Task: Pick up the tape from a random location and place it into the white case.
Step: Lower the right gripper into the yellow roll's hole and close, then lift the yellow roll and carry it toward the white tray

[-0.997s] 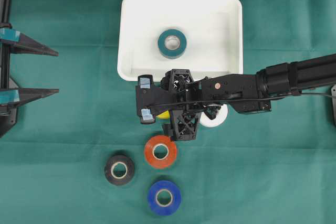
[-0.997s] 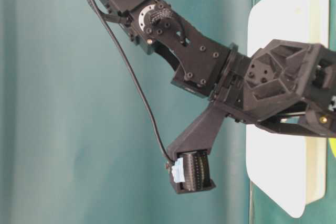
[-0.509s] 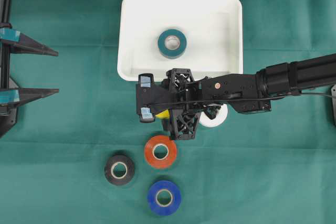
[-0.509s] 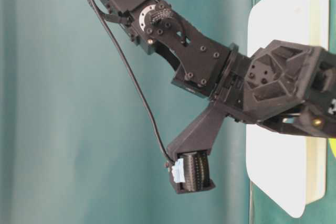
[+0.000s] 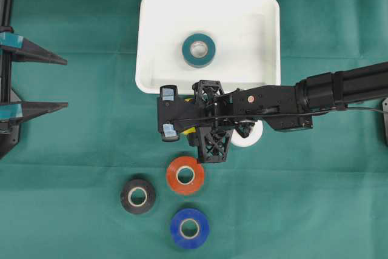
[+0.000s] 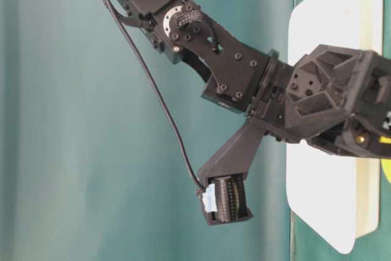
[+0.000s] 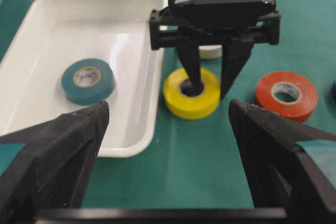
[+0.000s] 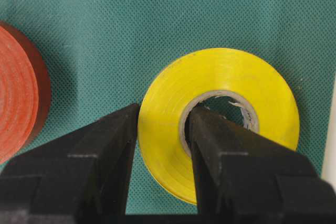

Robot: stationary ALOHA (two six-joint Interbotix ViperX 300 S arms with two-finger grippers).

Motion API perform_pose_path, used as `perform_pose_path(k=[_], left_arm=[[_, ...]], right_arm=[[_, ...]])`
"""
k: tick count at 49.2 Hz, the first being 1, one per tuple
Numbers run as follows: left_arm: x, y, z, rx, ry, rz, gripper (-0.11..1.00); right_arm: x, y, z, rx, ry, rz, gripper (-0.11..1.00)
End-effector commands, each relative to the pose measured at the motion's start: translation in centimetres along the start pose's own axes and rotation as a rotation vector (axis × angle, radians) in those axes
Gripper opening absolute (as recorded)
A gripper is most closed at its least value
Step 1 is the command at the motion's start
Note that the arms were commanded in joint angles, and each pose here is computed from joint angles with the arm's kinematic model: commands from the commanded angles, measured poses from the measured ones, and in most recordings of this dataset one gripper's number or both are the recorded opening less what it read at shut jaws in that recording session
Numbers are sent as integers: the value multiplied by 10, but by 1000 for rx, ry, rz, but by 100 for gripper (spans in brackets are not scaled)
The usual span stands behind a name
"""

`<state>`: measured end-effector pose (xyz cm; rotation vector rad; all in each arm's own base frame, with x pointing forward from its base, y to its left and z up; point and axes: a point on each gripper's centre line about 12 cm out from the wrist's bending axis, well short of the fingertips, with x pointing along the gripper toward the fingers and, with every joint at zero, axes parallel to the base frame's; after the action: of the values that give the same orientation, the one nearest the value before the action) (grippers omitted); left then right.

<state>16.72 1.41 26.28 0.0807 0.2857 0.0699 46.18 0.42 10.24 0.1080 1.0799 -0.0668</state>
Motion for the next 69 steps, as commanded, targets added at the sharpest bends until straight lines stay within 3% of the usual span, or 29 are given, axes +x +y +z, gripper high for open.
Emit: perform_pose_path(k=[1,34,69], left_arm=[[2,1,3,-4,-1,3,91],[2,1,1,-4,2,2,91],[2,1,0,-4,5,2,91]], right_arm=[[-17,5,15,-5,-45,8,32],[-125,15,70,-9,-76,13,32],[-204,22,97,-35,-58,-17,32]])
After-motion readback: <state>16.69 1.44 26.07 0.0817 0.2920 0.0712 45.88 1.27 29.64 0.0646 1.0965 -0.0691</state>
